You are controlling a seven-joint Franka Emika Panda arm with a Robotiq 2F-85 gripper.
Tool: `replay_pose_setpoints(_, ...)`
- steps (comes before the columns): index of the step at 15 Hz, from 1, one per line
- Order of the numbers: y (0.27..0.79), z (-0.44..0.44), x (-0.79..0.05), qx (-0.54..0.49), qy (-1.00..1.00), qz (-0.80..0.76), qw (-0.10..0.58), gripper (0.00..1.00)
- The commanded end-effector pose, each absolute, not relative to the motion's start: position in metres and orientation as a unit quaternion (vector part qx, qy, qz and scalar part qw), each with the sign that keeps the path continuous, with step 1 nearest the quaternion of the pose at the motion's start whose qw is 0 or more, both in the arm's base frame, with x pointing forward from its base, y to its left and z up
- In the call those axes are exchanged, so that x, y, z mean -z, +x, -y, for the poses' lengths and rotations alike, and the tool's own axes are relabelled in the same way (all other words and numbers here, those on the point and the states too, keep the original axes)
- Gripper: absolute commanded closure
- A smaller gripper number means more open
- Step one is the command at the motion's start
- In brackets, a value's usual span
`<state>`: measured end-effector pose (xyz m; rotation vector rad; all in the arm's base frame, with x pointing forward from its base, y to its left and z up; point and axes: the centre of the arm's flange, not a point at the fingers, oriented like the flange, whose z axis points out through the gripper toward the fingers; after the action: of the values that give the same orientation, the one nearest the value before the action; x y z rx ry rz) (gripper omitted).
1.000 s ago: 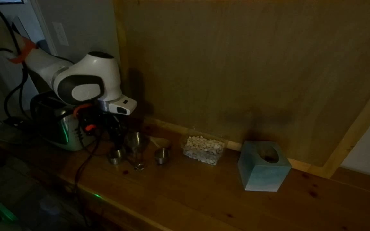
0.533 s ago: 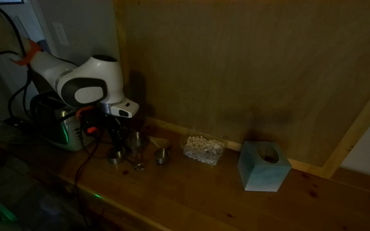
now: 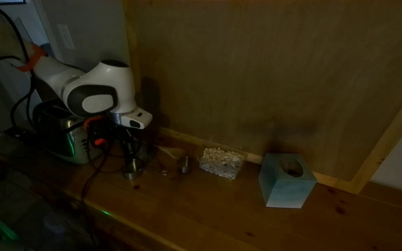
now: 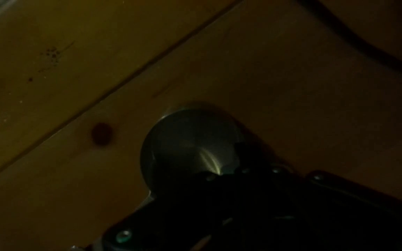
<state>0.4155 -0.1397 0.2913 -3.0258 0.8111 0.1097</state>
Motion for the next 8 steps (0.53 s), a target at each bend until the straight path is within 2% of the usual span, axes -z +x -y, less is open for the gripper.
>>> replay_pose_setpoints(1, 0.418, 0.145, -0.293, -0.041, -0.963, -0.267, -0.009, 0.99)
replay_pose_setpoints(8, 0.407, 0.153, -0.304, -0.056, -0.965, -0.255, -0.032, 0.99)
